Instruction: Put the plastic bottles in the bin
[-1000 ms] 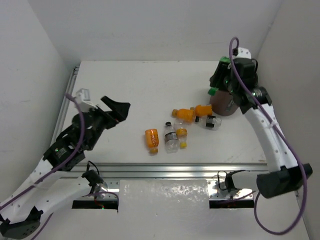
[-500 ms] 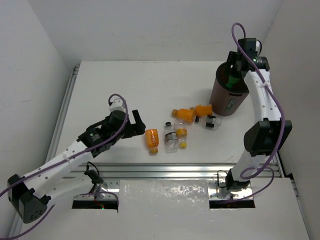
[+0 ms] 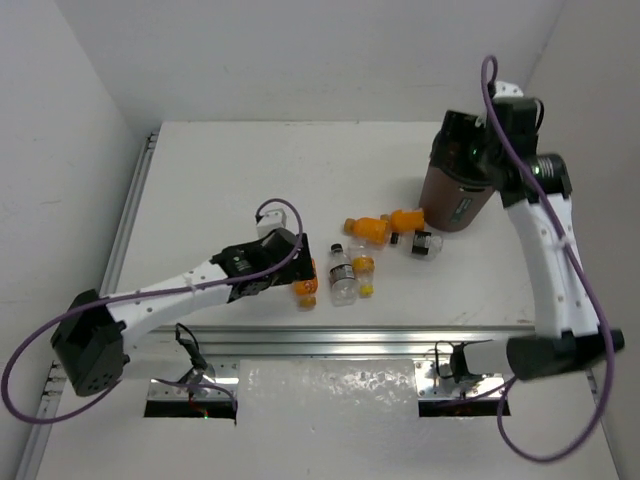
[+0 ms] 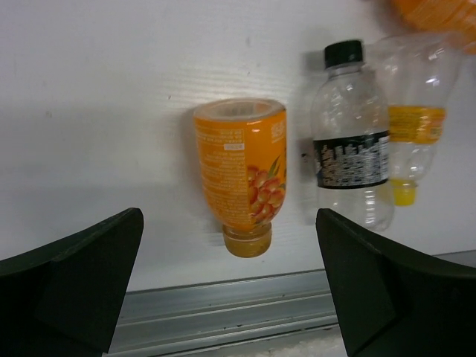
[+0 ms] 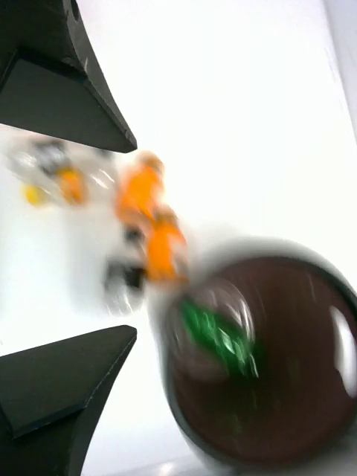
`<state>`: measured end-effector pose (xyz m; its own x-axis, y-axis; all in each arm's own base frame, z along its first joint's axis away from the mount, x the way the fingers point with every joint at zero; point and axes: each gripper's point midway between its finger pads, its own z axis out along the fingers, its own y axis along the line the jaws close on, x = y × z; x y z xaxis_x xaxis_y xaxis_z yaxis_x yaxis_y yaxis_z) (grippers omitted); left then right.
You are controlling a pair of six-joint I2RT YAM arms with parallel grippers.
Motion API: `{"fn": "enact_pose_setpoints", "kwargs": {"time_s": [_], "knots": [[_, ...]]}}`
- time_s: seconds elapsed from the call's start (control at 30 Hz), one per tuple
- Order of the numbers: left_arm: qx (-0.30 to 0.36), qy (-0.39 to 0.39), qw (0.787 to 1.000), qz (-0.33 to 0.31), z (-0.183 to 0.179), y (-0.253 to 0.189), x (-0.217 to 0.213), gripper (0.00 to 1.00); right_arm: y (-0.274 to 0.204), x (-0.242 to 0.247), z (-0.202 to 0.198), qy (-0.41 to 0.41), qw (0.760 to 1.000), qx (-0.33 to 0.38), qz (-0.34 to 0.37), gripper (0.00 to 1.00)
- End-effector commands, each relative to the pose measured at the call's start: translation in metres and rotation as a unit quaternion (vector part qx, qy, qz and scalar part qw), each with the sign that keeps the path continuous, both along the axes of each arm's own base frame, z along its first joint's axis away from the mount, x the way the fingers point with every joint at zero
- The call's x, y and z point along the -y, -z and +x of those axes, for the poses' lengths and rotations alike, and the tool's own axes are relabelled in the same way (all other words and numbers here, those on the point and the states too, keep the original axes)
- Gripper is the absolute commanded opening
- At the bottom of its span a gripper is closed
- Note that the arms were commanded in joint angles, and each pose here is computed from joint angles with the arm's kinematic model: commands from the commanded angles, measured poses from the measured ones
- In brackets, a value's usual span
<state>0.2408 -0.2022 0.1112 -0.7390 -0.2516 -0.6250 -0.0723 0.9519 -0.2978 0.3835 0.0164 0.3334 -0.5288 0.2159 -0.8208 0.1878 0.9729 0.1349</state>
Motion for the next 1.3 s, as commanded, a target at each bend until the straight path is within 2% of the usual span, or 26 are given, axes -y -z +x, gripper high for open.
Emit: {"fn": "enact_pose_setpoints", "kwargs": {"time_s": [0.0, 0.13, 0.27, 0.37, 0.47, 0.5, 0.53, 0.6, 0.63, 0.67, 0.7, 0.73, 0.77, 0.83, 0.87, 0.9, 0.93, 0.97, 1.07, 1.27], "knots": [[0.016, -0.027, 0.999, 0.004, 0.018, 0.000, 0.020, 0.99, 0.008, -0.059, -0.047, -0.106, 0.992, 0.018, 0.069, 0.99], [-0.002, -0.055, 0.997, 0.058, 0.024, 0.026, 0.016, 0.99, 0.072, -0.088, -0.095, -0.175, 0.978, -0.037, 0.109, 0.99], [-0.014, -0.080, 0.993, 0.083, 0.034, 0.053, 0.019, 0.99, 0.092, -0.105, -0.127, -0.225, 0.963, -0.027, 0.145, 0.99], [-0.003, -0.085, 0.993, 0.079, 0.042, 0.061, 0.025, 0.95, 0.101, -0.114, -0.145, -0.253, 0.953, -0.026, 0.167, 0.99], [0.000, -0.082, 0.994, 0.072, 0.048, 0.068, 0.033, 0.73, 0.109, -0.124, -0.160, -0.280, 0.941, -0.027, 0.190, 0.99], [0.000, -0.084, 0.994, 0.072, 0.049, 0.068, 0.033, 0.49, 0.110, -0.130, -0.166, -0.296, 0.933, -0.029, 0.203, 0.99], [-0.001, -0.085, 0.994, 0.071, 0.048, 0.068, 0.033, 0.32, 0.121, -0.132, -0.172, -0.300, 0.929, -0.041, 0.212, 0.99], [-0.002, -0.086, 0.994, 0.071, 0.045, 0.063, 0.030, 0.11, 0.121, -0.141, -0.180, -0.324, 0.918, -0.028, 0.226, 0.99], [-0.001, -0.091, 0.993, 0.069, 0.044, 0.060, 0.028, 0.10, 0.132, -0.149, -0.191, -0.347, 0.903, -0.046, 0.247, 0.99], [0.006, -0.092, 0.994, 0.060, 0.042, 0.049, 0.026, 0.07, 0.130, -0.159, -0.195, -0.373, 0.891, -0.033, 0.258, 0.99], [0.009, -0.091, 0.994, 0.056, 0.040, 0.042, 0.024, 0.00, 0.134, -0.165, -0.200, -0.389, 0.880, -0.035, 0.269, 0.98], [0.011, -0.088, 0.995, 0.047, 0.038, 0.035, 0.023, 0.00, 0.152, -0.172, -0.209, -0.395, 0.870, -0.060, 0.289, 0.98], [0.028, -0.081, 0.996, 0.022, 0.036, 0.016, 0.023, 0.00, 0.144, -0.189, -0.218, -0.445, 0.843, -0.039, 0.301, 0.98], [0.056, -0.037, 0.997, -0.026, 0.026, -0.015, 0.030, 0.00, 0.160, -0.208, -0.236, -0.473, 0.822, -0.058, 0.312, 0.98], [0.083, -0.015, 0.994, -0.070, 0.028, -0.035, 0.043, 0.00, 0.158, -0.215, -0.231, -0.479, 0.822, -0.038, 0.306, 0.98], [0.090, 0.041, 0.990, -0.099, 0.018, -0.046, 0.055, 0.00, 0.163, -0.222, -0.233, -0.482, 0.820, -0.048, 0.304, 0.98], [0.114, 0.063, 0.982, -0.135, 0.010, -0.063, 0.056, 0.00, 0.164, -0.234, -0.243, -0.503, 0.809, -0.053, 0.300, 0.99], [0.144, 0.082, 0.971, -0.175, 0.009, -0.085, 0.066, 0.00, 0.160, -0.241, -0.237, -0.503, 0.812, -0.036, 0.294, 0.98], [0.183, 0.135, 0.944, -0.239, -0.008, -0.119, 0.075, 0.00, 0.151, -0.267, -0.239, -0.526, 0.799, -0.020, 0.291, 0.99], [0.218, 0.175, 0.913, -0.297, -0.026, -0.152, 0.078, 0.00, 0.118, -0.297, -0.230, -0.544, 0.776, 0.031, 0.318, 0.99]]}}
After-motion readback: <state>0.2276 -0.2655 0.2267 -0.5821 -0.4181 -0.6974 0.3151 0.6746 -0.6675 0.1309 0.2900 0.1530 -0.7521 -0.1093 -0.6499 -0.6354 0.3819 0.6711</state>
